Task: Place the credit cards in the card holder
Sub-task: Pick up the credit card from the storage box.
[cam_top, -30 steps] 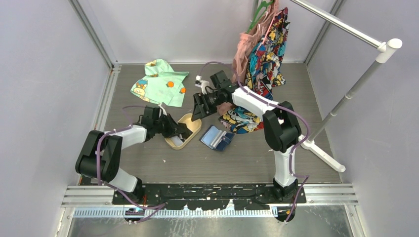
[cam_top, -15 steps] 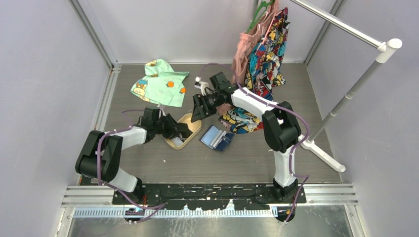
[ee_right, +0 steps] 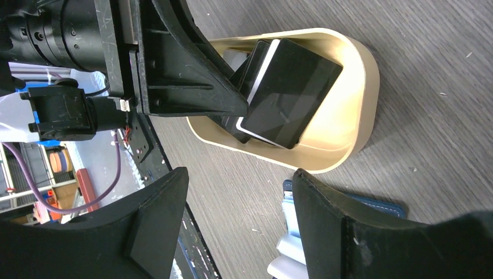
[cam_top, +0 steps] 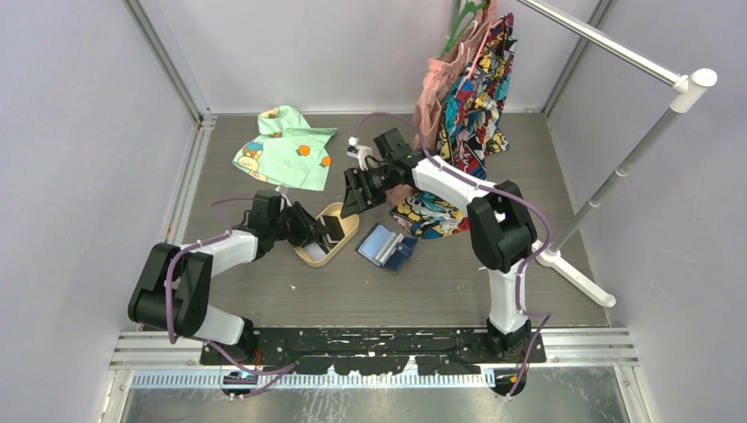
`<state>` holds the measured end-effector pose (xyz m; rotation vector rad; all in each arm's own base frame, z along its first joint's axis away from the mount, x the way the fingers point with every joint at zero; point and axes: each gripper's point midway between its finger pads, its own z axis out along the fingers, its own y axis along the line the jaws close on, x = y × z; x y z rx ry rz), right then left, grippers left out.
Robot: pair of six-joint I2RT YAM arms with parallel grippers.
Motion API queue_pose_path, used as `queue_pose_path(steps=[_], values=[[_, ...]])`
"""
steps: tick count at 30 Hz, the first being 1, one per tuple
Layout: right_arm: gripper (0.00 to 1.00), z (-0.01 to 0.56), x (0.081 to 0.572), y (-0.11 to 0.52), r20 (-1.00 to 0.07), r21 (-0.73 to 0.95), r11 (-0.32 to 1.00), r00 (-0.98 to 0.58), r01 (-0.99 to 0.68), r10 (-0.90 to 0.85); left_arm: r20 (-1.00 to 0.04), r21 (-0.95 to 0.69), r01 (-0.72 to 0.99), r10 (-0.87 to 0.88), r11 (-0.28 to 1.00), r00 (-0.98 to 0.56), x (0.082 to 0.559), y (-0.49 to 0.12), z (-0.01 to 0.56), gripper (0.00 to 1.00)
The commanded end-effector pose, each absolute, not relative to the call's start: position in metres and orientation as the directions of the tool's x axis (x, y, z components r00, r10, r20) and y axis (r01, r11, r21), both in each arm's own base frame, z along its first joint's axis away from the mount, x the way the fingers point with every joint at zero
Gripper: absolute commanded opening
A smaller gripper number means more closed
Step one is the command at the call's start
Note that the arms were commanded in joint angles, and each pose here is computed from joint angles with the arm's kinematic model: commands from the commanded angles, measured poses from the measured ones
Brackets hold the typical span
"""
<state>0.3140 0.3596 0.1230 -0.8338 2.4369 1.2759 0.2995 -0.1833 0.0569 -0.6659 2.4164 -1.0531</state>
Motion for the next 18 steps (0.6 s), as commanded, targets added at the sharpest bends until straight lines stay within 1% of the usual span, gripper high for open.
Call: queue_pose_path(steps=[1,10,18], values=[[0.71,0.155,0.314,0.365,-0.555,0.647,0.393,-0.757,-0.653,-0.344,-0.201,-0.776,-0.239,-0.588,0.584,-0.784,0.300,-0.182,0.067,0.26],[0.71,0.155,0.313,0.365,-0.556,0.646,0.393,-0.756,-0.654,-0.345,-0.203,-0.755,-0.255,-0.585,0.604,-0.786,0.294,-0.178,0.064,0.23],[0.71,0.155,0.313,0.365,-0.554,0.649,0.390,-0.757,-0.653,-0.346,-0.200,-0.744,-0.260,-0.577,0.615,-0.792,0.287,-0.175,0.061,0.22]])
